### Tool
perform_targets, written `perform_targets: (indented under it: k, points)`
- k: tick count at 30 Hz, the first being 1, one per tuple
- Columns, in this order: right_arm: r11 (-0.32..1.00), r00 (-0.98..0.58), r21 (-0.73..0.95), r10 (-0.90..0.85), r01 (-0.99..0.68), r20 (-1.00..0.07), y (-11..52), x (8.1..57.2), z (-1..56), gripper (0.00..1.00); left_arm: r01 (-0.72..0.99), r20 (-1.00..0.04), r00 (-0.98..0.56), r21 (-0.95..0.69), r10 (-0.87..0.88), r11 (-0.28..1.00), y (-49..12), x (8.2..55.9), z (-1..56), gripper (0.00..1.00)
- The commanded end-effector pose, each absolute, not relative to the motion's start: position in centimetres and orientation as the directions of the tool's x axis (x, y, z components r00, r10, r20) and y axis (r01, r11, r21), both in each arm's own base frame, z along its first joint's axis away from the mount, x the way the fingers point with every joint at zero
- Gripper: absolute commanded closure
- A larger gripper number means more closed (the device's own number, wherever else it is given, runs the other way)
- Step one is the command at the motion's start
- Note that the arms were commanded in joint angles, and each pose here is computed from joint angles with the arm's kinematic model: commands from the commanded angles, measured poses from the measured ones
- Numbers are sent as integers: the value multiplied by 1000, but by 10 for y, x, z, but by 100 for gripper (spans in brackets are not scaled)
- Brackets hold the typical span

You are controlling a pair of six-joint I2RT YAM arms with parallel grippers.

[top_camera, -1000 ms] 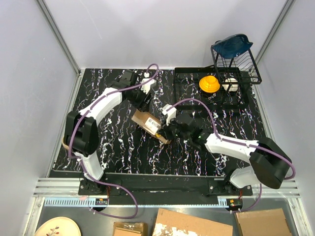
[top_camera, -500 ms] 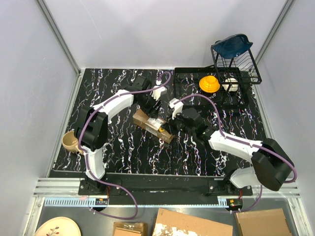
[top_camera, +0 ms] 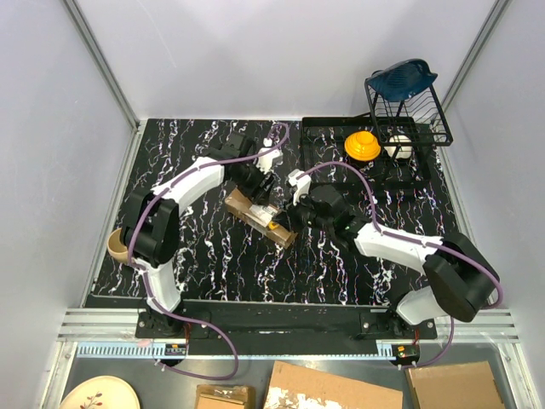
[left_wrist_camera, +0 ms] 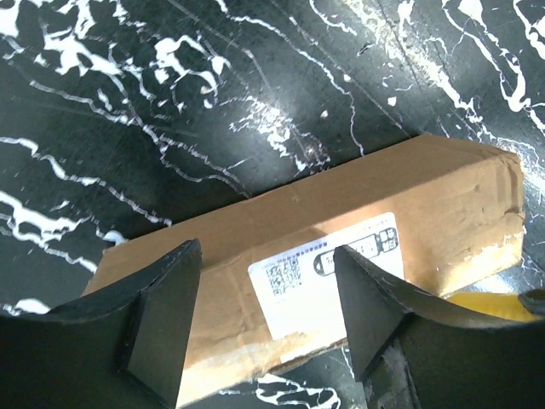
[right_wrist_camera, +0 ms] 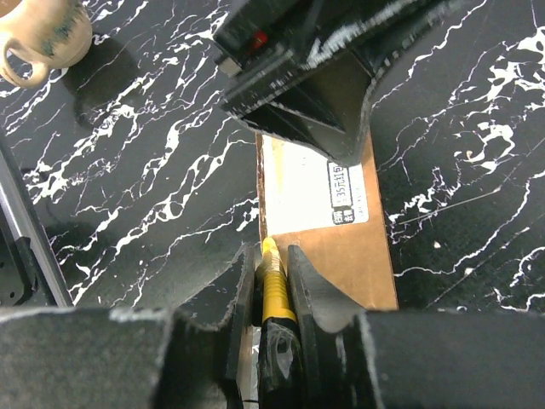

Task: Unpack the express box
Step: Cut the express box at the center of the board.

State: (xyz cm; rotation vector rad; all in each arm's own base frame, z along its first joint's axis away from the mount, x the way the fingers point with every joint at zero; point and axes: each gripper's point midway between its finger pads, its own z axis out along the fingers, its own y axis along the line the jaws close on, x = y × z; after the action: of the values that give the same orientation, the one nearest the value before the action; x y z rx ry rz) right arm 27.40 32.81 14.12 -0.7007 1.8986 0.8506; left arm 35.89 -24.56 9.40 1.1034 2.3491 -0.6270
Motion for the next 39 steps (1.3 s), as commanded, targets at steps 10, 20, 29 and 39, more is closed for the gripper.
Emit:
perform_targets:
  k: [10, 20, 29, 39]
  points:
    - [568, -366, 272, -56, -777, -929, 356, 297, 164, 100, 794, -628, -567, -245, 533, 556, -236, 343, 132, 34]
    - [568, -351, 254, -66, -783, -934, 357, 300, 168, 100, 748, -534, -610, -143, 586, 648, -207, 357, 67, 35]
    - [564, -354, 239, -102, -791, -930, 355, 297, 164, 100, 741, -496, -610, -81, 618, 666, -196, 366, 38, 37]
    - [557, -360, 180, -232, -811, -904, 344, 277, 144, 100, 750, -467, -610, -80, 640, 656, -192, 361, 25, 39]
